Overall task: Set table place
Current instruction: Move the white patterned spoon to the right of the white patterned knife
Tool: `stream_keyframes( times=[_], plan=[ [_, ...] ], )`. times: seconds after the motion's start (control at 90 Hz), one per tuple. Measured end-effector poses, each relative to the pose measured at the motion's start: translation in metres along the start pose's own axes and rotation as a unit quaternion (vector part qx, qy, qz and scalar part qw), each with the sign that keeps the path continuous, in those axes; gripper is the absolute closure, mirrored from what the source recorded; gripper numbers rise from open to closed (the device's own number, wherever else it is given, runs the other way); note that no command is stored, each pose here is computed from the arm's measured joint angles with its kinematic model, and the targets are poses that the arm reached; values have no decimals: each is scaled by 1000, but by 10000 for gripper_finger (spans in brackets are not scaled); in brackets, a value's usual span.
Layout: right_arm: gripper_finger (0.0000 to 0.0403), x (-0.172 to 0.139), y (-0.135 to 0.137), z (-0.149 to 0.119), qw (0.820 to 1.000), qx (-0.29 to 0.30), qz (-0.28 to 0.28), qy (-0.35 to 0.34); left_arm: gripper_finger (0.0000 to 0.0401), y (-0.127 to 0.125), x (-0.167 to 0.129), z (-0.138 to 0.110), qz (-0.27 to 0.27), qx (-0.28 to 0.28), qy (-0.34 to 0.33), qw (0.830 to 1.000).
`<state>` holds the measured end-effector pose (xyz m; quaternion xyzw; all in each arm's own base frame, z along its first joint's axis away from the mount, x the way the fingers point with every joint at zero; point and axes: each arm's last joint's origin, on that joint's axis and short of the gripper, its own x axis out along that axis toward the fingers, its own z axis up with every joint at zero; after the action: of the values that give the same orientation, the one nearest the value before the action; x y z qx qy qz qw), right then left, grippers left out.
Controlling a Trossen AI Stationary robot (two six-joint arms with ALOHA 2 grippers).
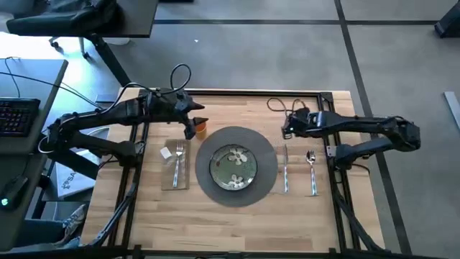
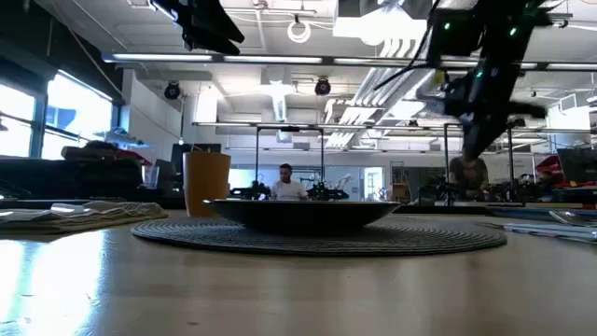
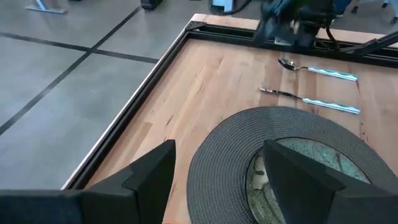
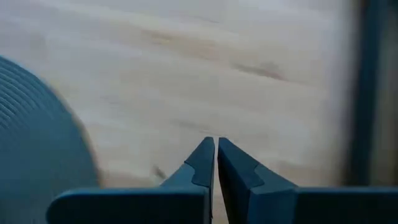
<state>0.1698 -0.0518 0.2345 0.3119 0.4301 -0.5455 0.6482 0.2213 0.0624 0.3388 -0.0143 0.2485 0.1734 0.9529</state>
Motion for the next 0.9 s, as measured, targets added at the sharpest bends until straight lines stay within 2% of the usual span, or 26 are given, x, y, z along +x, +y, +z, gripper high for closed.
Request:
stream_keyframes(
  times=[0.122, 0.222, 0.3, 0.389, 0.478, 0.6, 0.767, 0.9],
  plan=[
    [403, -32, -19, -18, 1000, 14, 2, 24, 178, 0, 0, 0, 0, 0, 0, 1000],
    [403, -50, -27, -35, 997, 46, 47, 35, 178, 0, 0, 0, 0, 3, 0, 1000],
    [401, -56, -31, -49, 995, 65, 65, 49, 178, 0, 0, 0, 0, 12, 0, 1000],
    [386, -54, -32, -66, 993, 59, 62, 85, 178, 0, 0, 0, 0, 13, 0, 1000],
    [352, -47, -32, -85, 989, 53, 43, 128, 178, 0, 0, 0, 0, 13, 0, 1000],
    [283, -36, -35, -107, 986, 56, 12, 156, 178, 0, 0, 0, 0, 13, 0, 1000],
    [195, -38, -35, -109, 987, 89, 2, 135, 178, 0, 0, 0, -1, 13, 0, 1000],
    [162, -37, -32, -112, 985, 81, -6, 149, 178, 0, 0, 0, -1, 13, -1, 1000]
  ],
)
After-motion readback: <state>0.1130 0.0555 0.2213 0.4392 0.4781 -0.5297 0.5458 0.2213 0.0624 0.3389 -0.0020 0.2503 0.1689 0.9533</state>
